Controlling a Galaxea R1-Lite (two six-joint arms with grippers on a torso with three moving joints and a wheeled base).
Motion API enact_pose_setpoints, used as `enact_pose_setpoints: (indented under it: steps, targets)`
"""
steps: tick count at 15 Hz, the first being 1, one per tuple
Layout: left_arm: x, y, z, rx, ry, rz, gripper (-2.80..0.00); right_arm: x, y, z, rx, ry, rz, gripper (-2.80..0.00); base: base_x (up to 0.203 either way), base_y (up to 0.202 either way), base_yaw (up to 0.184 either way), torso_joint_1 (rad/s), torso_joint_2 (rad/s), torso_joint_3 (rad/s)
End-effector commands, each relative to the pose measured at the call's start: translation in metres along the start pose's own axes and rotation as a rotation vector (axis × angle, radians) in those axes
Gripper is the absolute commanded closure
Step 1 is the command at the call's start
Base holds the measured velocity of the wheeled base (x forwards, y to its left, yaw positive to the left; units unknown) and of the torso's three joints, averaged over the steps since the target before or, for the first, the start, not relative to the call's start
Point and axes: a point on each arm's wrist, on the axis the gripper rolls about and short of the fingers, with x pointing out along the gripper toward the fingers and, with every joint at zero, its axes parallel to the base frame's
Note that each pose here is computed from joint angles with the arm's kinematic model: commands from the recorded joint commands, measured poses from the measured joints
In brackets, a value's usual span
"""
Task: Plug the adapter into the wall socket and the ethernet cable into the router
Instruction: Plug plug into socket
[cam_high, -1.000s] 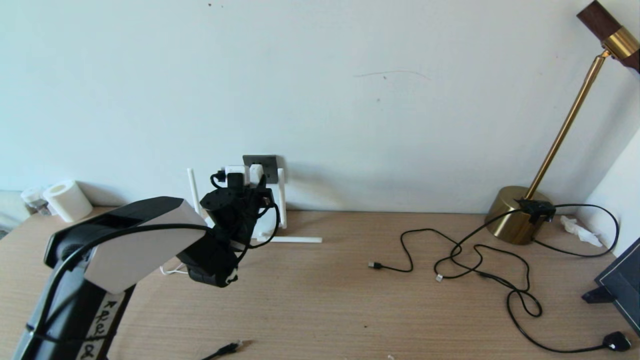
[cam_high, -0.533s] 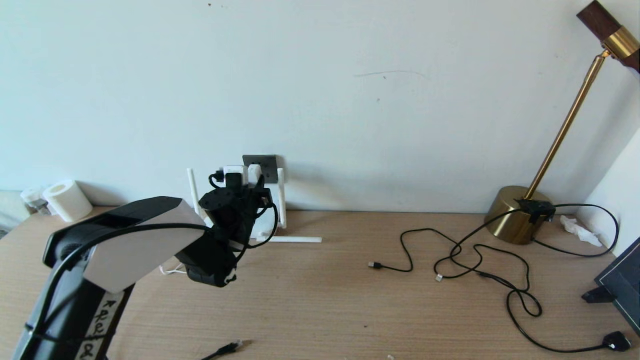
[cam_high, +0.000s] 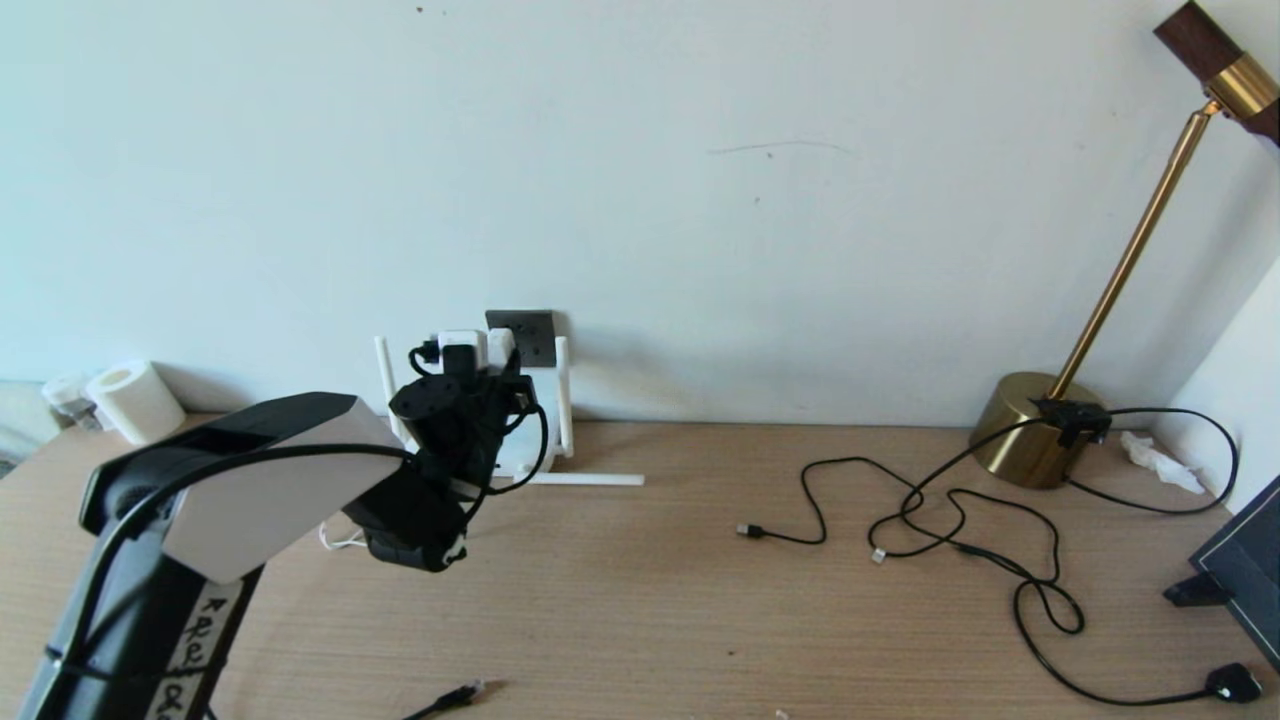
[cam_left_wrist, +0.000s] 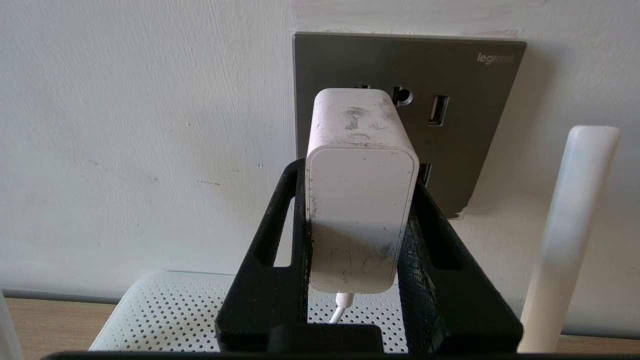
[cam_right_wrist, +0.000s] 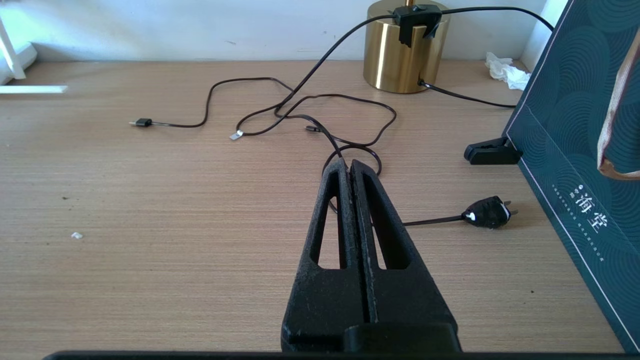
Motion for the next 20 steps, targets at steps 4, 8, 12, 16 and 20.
enact_pose_setpoints:
  steps: [4, 8, 12, 16, 20]
  targets:
    - [0.0003, 0.0002, 0.0018, -0.001, -0.011, 0.001, 0.00, 0.0001, 0.0000, 0.0001, 0.001, 0.001, 0.000, 0.00, 0.000, 0.000, 0.000, 0.000, 0.00, 0.000]
    - [0.0006, 0.0004, 0.0039, -0.002, -0.015, 0.001, 0.00, 0.0000, 0.0000, 0.0001, 0.001, -0.001, 0.001, 0.00, 0.000, 0.000, 0.000, 0.000, 0.00, 0.000]
    - [-0.0002, -0.0026, 0.0042, -0.004, -0.015, -0.005, 0.00, 0.0000, 0.0000, 0.0001, 0.001, -0.001, 0.001, 0.00, 0.000, 0.000, 0.000, 0.000, 0.00, 0.000]
    - [-0.0016, -0.0078, 0.0046, -0.006, -0.015, -0.015, 0.00, 0.0000, 0.0000, 0.0001, 0.001, -0.001, 0.000, 0.00, 0.000, 0.000, 0.000, 0.000, 0.00, 0.000]
    - [-0.0016, -0.0078, 0.0047, -0.006, -0.015, -0.015, 0.00, 0.0000, 0.0000, 0.0001, 0.001, -0.001, 0.001, 0.00, 0.000, 0.000, 0.000, 0.000, 0.00, 0.000]
